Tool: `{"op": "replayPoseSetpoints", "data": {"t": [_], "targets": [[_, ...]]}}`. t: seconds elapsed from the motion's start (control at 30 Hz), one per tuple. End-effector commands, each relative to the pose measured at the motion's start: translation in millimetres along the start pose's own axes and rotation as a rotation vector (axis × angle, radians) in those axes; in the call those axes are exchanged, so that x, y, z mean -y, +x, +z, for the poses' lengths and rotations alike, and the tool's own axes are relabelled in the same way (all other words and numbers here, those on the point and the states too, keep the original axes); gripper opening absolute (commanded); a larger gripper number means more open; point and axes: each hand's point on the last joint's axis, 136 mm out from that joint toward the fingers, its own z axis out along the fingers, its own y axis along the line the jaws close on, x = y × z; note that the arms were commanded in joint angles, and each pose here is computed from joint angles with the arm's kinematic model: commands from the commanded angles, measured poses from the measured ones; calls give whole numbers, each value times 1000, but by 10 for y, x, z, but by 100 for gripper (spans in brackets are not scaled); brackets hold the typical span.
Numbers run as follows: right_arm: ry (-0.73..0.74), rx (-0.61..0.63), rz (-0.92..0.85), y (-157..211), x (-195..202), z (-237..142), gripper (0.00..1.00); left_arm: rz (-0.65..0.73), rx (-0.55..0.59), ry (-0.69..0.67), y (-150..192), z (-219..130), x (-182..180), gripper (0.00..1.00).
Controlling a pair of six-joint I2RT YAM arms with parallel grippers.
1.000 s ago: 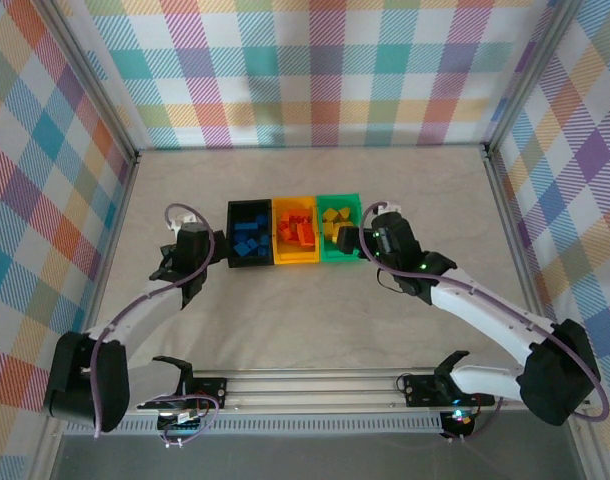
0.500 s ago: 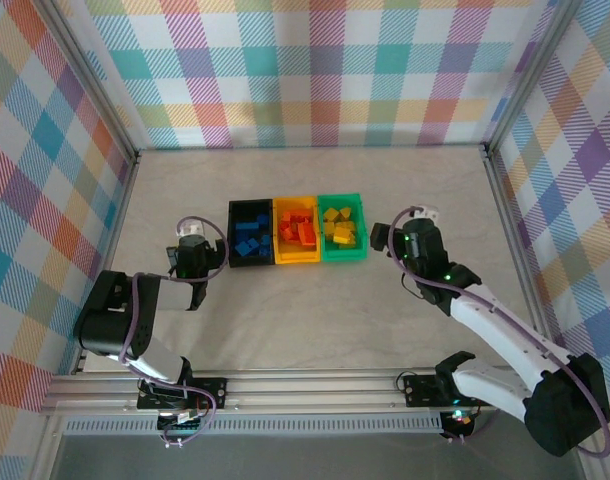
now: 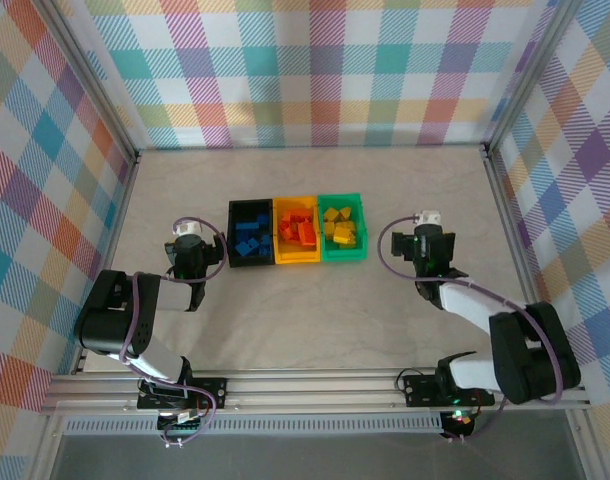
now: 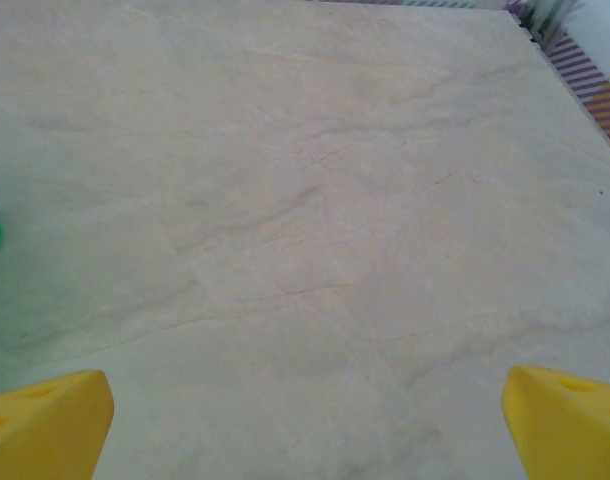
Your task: Sort the legos into containers by color
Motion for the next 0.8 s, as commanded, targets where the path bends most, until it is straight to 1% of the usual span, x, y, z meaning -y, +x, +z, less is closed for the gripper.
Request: {"op": "replayPoseSetpoints", "data": {"t": [0.0, 0.07, 0.13, 0.2, 0.27, 0.3, 0.33, 0.37, 0.4, 0.47, 0.77], "targets": [[-19, 129, 15, -177, 121, 85, 100, -25, 42, -2, -98, -20, -24, 100], [-54, 184, 63, -177, 170, 98, 100, -26, 42, -2, -97, -21, -25, 100], [-77, 167, 95, -111, 202, 199, 100, -24, 42, -3, -96, -20, -24, 100], [-121, 163, 90, -92, 135, 285, 100, -24, 41, -2, -96, -19, -25, 100], [-147, 128, 115, -10, 161, 320, 100, -24, 41, -3, -94, -19, -26, 100], [-166, 193, 103, -12, 140, 285, 100, -23, 41, -1, -94, -20, -21, 100], [-155, 193, 114, 3, 160, 271, 100, -23, 41, 0, -94, -20, -16, 100], [-143, 160, 120, 23, 180, 285, 100, -21, 39, 0, -87, -19, -16, 100], [-154, 172, 110, -5, 157, 311, 100, -21, 40, 0, -94, -18, -18, 100], [-159, 145, 108, 12, 148, 320, 100, -21, 40, 1, -93, -19, -16, 100], [-161, 151, 109, 4, 143, 318, 100, -22, 40, 1, -97, -15, -15, 100]]}}
